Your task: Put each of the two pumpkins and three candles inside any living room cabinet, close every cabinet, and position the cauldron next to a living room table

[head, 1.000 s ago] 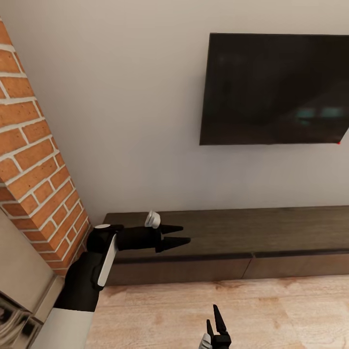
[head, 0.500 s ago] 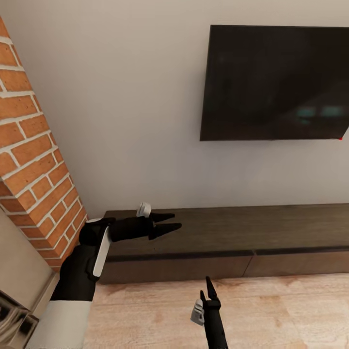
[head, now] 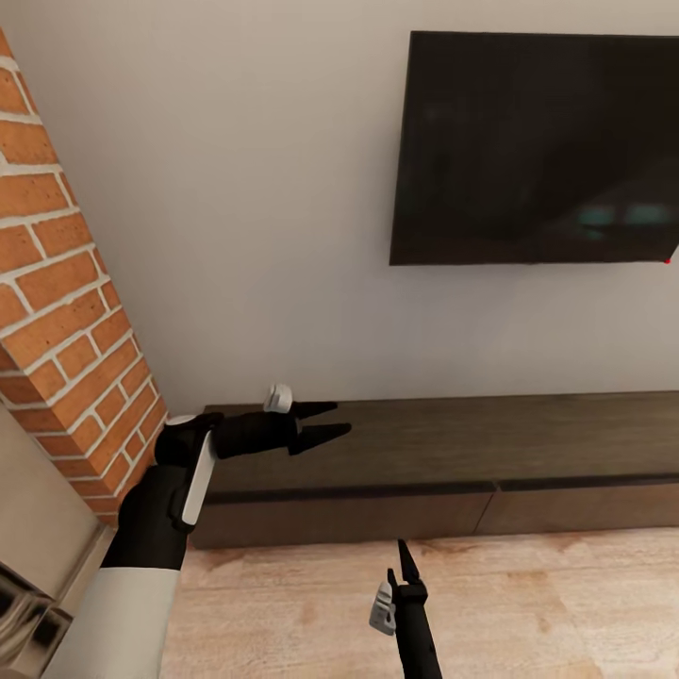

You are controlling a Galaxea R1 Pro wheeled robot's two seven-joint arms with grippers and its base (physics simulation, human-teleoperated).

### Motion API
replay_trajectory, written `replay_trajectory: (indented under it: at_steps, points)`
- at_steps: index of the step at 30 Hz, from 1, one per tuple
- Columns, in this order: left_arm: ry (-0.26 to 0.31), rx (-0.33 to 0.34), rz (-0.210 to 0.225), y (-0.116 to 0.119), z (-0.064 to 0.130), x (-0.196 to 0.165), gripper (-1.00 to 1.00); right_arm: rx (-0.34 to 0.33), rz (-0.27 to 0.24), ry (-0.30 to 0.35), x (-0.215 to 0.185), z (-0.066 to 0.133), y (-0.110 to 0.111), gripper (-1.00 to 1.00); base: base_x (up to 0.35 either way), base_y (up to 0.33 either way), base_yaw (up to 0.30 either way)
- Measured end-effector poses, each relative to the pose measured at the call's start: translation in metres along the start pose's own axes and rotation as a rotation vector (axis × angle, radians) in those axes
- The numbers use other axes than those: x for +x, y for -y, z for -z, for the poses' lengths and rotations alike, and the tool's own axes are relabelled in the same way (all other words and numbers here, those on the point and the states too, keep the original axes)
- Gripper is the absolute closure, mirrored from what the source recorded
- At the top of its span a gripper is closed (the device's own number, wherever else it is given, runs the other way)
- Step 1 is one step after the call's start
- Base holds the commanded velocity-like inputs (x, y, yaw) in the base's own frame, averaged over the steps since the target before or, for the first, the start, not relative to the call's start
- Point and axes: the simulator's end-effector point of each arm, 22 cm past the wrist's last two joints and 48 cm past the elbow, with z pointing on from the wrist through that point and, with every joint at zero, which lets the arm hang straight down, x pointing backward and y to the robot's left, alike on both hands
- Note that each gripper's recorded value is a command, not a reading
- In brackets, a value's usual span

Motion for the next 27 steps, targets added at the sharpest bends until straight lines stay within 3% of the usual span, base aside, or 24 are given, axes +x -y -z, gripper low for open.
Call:
replay_trajectory:
  at_steps: [12,27]
  points:
    - [0.005,0.008,-0.008,0.002,0.002,-0.001,-1.00,-0.001,0.000,0.001,0.001,0.000,-0.002,-1.00,0.000,0.000,0.000]
    - [-0.005,0.005,0.004,-0.009,0.003,0.030,-1.00,-0.001,0.000,0.001,0.005,0.000,-0.031,-1.00,0.000,0.000,0.000]
